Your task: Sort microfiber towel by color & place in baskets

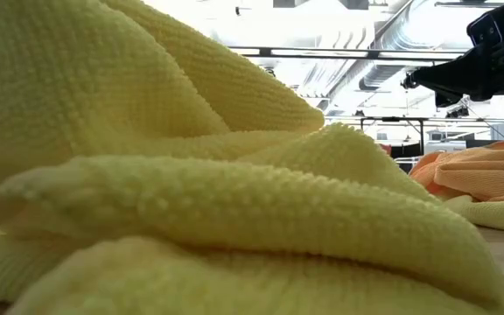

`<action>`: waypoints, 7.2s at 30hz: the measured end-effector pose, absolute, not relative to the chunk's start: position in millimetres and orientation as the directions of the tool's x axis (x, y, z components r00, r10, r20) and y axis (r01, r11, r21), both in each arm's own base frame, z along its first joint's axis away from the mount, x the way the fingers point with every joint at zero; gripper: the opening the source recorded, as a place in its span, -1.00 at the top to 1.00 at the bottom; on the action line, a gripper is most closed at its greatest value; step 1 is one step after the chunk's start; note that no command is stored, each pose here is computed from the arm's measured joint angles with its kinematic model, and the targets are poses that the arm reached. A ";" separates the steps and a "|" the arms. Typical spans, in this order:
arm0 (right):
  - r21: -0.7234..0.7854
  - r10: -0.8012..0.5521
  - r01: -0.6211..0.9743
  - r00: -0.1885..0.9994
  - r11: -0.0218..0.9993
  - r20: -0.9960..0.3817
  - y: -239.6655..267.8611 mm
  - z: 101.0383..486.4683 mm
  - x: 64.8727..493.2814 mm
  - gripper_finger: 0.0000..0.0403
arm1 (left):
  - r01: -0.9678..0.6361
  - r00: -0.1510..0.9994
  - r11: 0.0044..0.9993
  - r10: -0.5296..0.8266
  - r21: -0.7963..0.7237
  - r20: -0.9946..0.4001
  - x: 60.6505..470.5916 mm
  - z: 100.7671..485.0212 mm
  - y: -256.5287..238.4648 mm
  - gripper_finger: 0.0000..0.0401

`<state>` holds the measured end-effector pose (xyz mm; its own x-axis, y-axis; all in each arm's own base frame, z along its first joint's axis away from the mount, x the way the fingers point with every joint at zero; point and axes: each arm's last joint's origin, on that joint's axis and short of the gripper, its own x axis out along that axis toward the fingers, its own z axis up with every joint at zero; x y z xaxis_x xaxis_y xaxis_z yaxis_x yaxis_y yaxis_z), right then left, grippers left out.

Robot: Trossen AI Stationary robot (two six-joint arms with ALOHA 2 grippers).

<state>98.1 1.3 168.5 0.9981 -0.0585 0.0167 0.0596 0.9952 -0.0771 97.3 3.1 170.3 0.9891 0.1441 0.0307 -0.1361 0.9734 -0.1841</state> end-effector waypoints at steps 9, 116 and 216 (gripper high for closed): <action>-0.077 -0.058 0.059 0.998 0.995 0.017 1.4 168.4 98.0 1.00 | -0.136 0.989 0.973 0.144 -0.184 0.030 97.3 170.2 3.1 1.00; -0.077 -0.058 0.059 0.998 0.995 0.017 1.4 168.4 98.1 1.00 | -0.606 0.034 0.791 0.130 0.083 -0.991 157.2 178.6 -5.4 0.19; -0.077 -0.058 0.059 0.998 0.995 0.017 1.4 168.4 98.1 1.00 | -0.960 0.064 0.278 0.350 0.038 -0.934 153.3 232.7 189.9 0.35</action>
